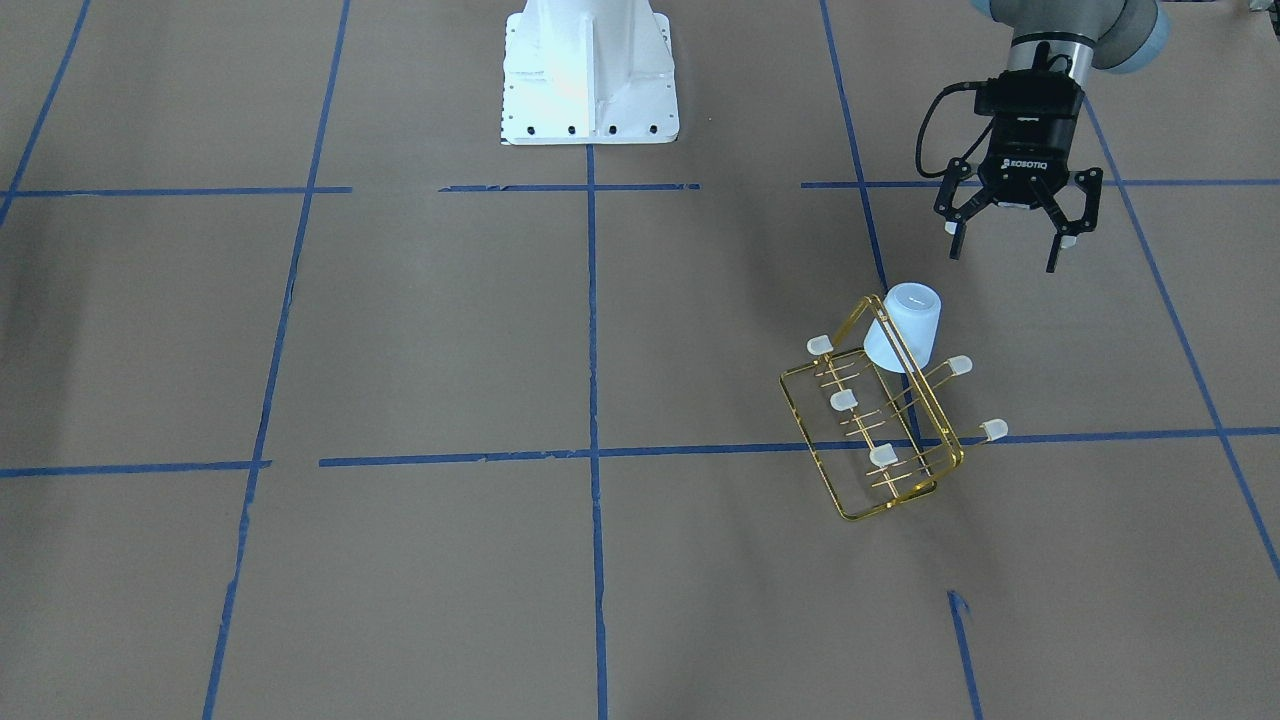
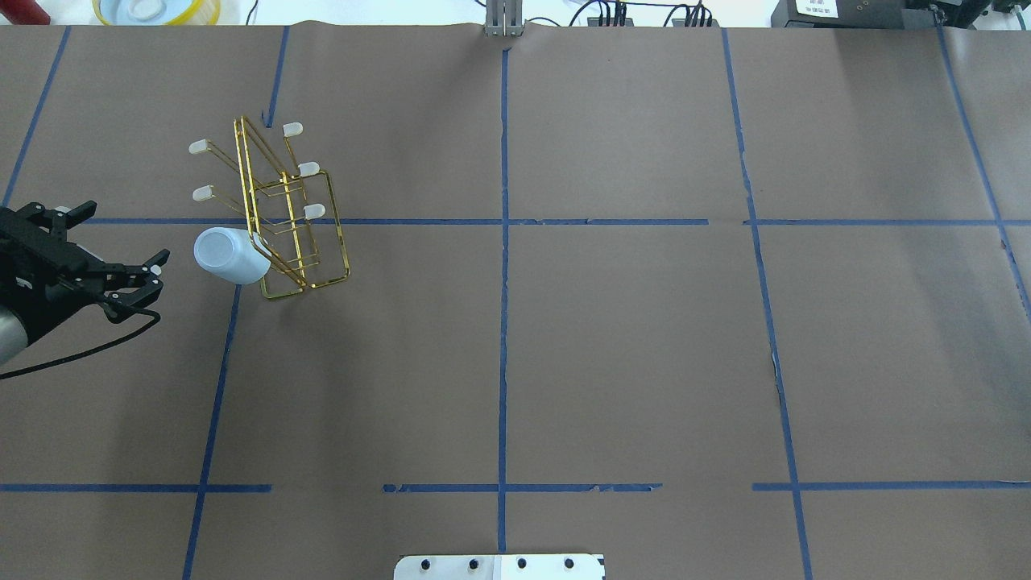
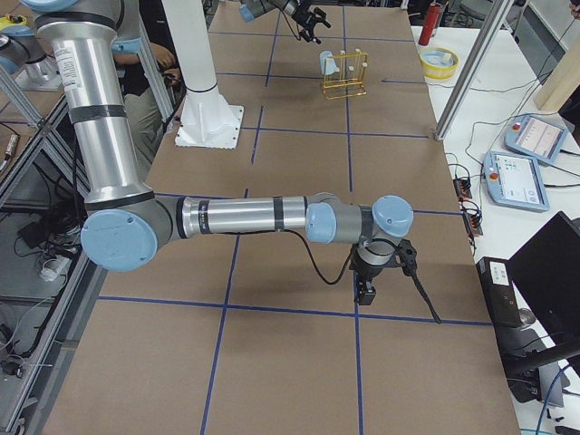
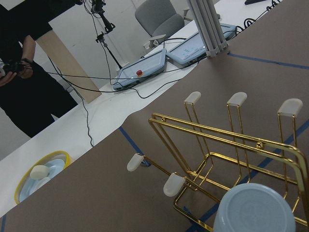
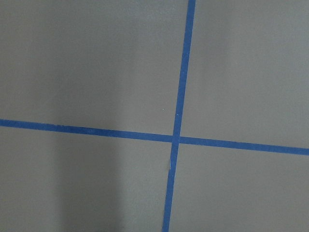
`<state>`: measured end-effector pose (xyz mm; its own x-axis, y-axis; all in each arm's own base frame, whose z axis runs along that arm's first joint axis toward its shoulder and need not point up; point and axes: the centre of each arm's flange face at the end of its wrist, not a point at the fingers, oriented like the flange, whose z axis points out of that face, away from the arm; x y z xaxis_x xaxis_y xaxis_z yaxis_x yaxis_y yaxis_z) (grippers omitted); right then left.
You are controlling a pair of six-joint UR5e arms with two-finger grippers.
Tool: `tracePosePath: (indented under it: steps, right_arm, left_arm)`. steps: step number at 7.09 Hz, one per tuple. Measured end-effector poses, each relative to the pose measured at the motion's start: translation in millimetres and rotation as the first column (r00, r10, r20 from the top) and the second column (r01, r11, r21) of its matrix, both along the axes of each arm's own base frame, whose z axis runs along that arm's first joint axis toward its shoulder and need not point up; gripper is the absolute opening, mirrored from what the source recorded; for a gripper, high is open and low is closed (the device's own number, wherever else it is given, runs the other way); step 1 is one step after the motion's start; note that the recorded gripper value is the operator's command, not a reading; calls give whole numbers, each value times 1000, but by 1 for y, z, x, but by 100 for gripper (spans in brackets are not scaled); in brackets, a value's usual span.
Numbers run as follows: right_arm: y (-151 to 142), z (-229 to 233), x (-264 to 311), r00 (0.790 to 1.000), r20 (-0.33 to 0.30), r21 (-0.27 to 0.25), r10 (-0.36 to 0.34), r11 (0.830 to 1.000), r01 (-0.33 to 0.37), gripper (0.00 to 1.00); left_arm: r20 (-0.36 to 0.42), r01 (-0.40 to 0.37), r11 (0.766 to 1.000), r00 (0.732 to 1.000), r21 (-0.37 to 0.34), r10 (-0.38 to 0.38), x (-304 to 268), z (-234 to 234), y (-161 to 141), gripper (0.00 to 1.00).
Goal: Hang cup on cup holder
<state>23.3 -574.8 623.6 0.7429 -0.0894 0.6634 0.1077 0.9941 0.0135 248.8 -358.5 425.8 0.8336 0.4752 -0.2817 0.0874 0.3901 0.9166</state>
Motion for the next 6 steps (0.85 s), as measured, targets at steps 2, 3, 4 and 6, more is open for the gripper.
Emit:
tracePosePath:
  steps: [2, 3, 4, 6]
  right_arm:
    - [0, 0, 0, 1000, 0, 0, 0, 1000, 0, 100]
    - [0, 0, 0, 1000, 0, 0, 0, 1000, 0, 100]
    - [0, 0, 0, 1000, 0, 0, 0, 1000, 0, 100]
    - [0, 0, 0, 1000, 0, 0, 0, 1000, 0, 100]
  left_arm:
    - [7, -120, 981, 992, -152, 123, -41, 17, -24, 100]
    - [-20, -197, 944, 980, -266, 198, -67, 29, -35, 100]
    - [-60, -241, 893, 970, -379, 236, -94, 41, -45, 100]
    - [-131, -245, 798, 969, -551, 208, -146, 71, -59, 100]
